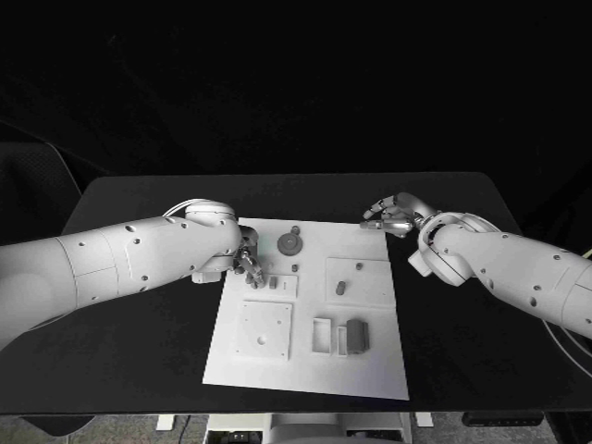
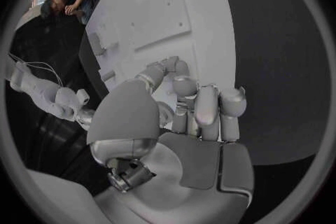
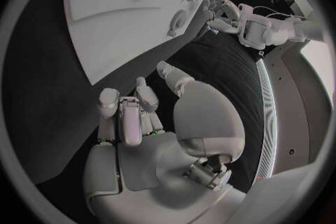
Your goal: Assemble the parts on the task board
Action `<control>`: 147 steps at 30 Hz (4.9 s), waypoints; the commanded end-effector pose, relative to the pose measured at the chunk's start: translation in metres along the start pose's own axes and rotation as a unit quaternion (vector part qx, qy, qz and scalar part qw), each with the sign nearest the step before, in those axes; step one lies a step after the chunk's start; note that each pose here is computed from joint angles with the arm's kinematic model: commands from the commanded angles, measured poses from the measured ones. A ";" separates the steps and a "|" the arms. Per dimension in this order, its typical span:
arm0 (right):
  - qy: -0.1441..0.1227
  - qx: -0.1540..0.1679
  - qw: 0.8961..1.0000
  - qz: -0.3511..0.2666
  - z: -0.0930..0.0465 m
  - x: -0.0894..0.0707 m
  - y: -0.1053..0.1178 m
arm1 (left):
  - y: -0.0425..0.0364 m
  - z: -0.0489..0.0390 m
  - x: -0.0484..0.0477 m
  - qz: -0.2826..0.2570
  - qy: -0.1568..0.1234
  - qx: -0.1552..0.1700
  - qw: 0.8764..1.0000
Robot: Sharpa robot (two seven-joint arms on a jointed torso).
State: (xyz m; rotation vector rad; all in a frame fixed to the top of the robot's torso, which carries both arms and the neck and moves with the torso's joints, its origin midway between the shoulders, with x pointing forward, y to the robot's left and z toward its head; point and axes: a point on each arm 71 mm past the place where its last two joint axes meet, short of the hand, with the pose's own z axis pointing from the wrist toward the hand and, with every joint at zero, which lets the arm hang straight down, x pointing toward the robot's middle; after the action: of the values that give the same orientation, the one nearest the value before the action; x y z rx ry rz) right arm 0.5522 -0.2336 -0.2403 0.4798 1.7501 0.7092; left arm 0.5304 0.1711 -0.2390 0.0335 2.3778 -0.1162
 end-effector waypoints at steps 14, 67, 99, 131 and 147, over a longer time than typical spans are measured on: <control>0.009 -0.005 1.000 -0.001 0.000 0.002 0.001 | -0.0021 0.0006 0.0002 -0.008 -0.013 0.001 1.000; 0.009 -0.005 1.000 -0.001 -0.001 0.001 0.001 | 0.0011 0.0011 0.0029 -0.021 0.000 -0.002 1.000; 0.009 -0.005 1.000 -0.001 -0.001 0.001 0.000 | 0.0017 0.0018 0.0035 -0.024 -0.002 -0.006 1.000; 0.009 -0.005 1.000 -0.001 -0.001 0.001 0.000 | 0.0057 0.0017 0.0027 -0.039 -0.009 -0.005 0.999; 0.007 -0.004 1.000 -0.001 -0.001 0.000 -0.001 | 0.0157 -0.0009 -0.0016 -0.086 -0.040 0.004 0.996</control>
State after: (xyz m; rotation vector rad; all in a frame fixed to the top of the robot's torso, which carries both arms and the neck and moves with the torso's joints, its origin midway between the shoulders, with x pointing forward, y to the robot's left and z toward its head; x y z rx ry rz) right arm 0.5516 -0.2358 -0.2405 0.4801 1.7535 0.7088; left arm 0.5306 0.1890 -0.2411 -0.1079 2.3353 -0.1407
